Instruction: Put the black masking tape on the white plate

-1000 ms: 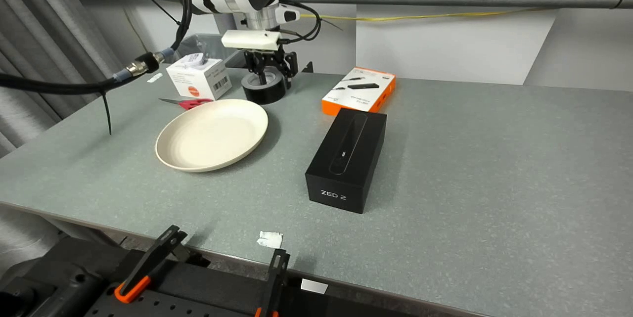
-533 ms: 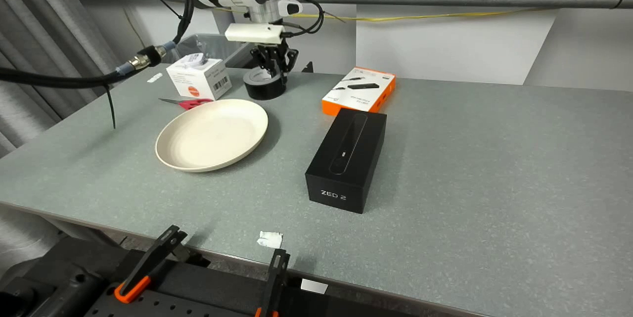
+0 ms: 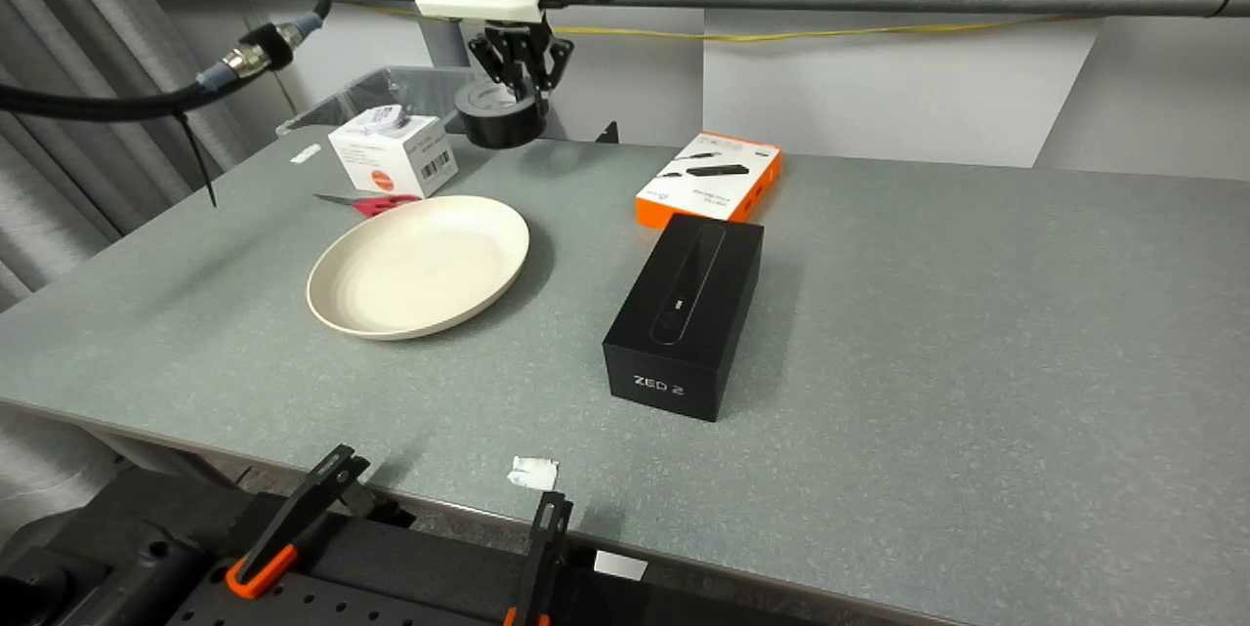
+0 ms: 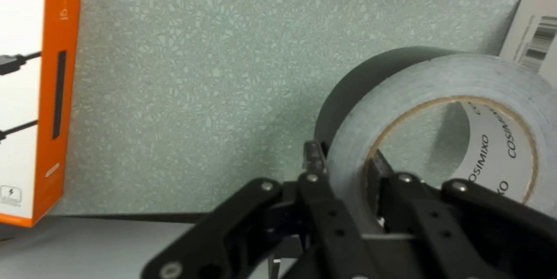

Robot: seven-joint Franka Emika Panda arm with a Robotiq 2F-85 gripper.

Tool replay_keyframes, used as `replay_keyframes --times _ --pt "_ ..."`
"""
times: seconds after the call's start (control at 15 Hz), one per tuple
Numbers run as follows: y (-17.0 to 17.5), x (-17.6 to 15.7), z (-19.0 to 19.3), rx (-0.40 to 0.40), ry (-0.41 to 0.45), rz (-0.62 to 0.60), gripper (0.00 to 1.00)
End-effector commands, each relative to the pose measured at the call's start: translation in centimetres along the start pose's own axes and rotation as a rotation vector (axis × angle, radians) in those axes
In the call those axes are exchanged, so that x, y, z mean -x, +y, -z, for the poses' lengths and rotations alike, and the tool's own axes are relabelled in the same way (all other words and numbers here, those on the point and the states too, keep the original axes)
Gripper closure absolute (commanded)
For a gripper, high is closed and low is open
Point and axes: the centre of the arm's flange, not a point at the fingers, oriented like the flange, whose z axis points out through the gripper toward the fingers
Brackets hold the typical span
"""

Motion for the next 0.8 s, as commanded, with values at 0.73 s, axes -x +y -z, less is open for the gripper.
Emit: replay_keyframes --times 0.73 --pt "-1.8 17.6 -5.0 0.029 -0.16 0.322 0.94"
